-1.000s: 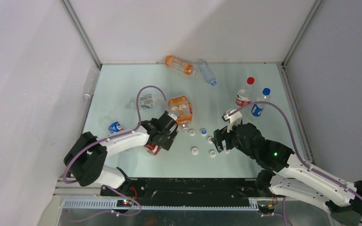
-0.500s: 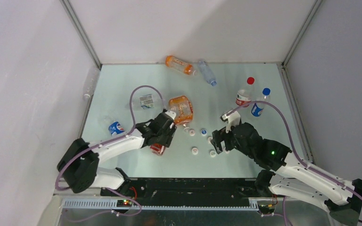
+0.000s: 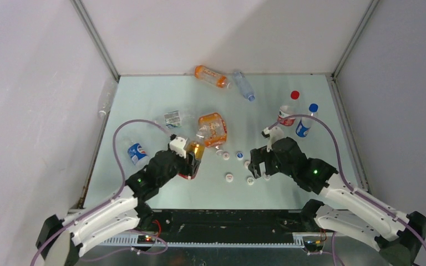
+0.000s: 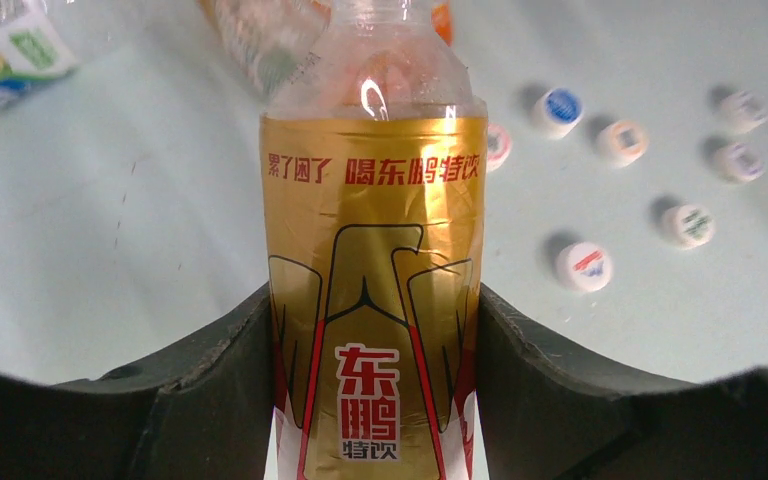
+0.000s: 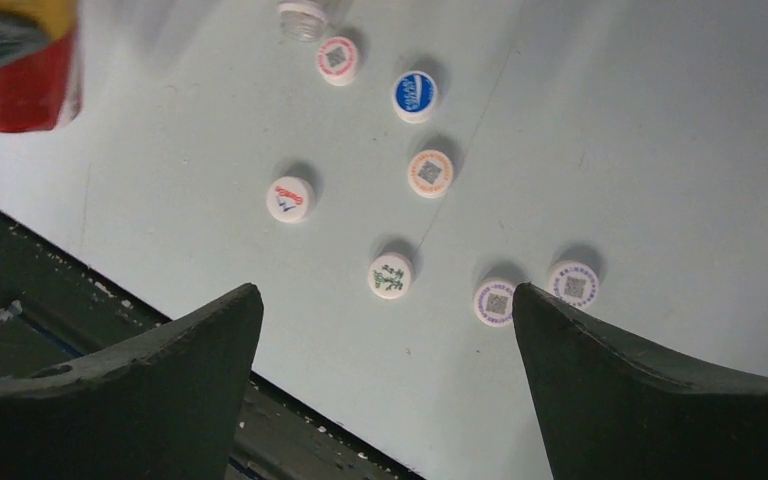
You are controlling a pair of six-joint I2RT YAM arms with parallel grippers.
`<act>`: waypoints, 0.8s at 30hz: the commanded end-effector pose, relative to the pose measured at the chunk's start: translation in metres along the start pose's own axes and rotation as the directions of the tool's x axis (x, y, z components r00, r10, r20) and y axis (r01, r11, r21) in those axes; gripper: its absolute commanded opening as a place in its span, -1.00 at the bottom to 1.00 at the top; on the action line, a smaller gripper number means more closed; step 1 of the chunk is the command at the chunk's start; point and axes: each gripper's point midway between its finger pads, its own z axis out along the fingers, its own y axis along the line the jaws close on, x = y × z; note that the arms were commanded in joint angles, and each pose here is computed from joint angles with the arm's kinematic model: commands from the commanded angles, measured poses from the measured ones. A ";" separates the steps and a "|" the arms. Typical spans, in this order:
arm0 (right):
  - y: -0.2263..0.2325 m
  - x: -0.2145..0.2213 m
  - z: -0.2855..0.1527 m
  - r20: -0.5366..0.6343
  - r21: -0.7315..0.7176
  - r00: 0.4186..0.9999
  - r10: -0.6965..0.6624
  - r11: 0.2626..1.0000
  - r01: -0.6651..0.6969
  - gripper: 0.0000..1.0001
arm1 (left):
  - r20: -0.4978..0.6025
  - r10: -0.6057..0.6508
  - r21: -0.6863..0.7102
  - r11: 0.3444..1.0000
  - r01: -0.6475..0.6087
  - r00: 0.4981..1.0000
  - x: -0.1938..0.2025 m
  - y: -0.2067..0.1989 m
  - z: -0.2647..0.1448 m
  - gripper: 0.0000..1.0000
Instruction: Screw on the bottle caps
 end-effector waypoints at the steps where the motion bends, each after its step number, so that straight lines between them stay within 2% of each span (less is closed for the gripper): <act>1: -0.007 -0.013 0.004 -0.030 0.024 0.995 0.092 0.996 -0.092 0.90 | 0.330 0.005 0.141 0.988 -0.055 0.944 -0.059 -0.023 -0.019 -0.31; 7: -0.023 -0.002 0.017 -0.125 0.084 0.980 0.157 0.986 -0.147 0.81 | 0.519 0.035 0.163 0.977 -0.139 0.854 -0.068 -0.024 -0.036 -0.34; 10: -0.029 0.001 0.026 -0.169 0.131 0.972 0.163 0.981 -0.142 0.90 | 0.571 0.058 0.158 0.971 -0.180 0.819 -0.065 -0.024 -0.037 -0.34; 12: -0.031 0.002 0.033 -0.190 0.159 0.969 0.157 0.979 -0.127 0.98 | 0.589 0.082 0.149 0.967 -0.208 0.804 -0.062 -0.024 -0.036 -0.33; 17: -0.028 0.003 0.053 -0.239 0.191 0.963 0.122 0.979 -0.077 0.98 | 0.624 0.155 0.121 0.949 -0.290 0.766 -0.055 -0.024 -0.036 -0.29; 24: -0.025 0.012 0.084 -0.301 0.220 0.947 0.113 0.974 -0.046 0.76 | 0.621 0.270 0.089 0.908 -0.408 0.736 -0.040 -0.025 -0.032 -0.25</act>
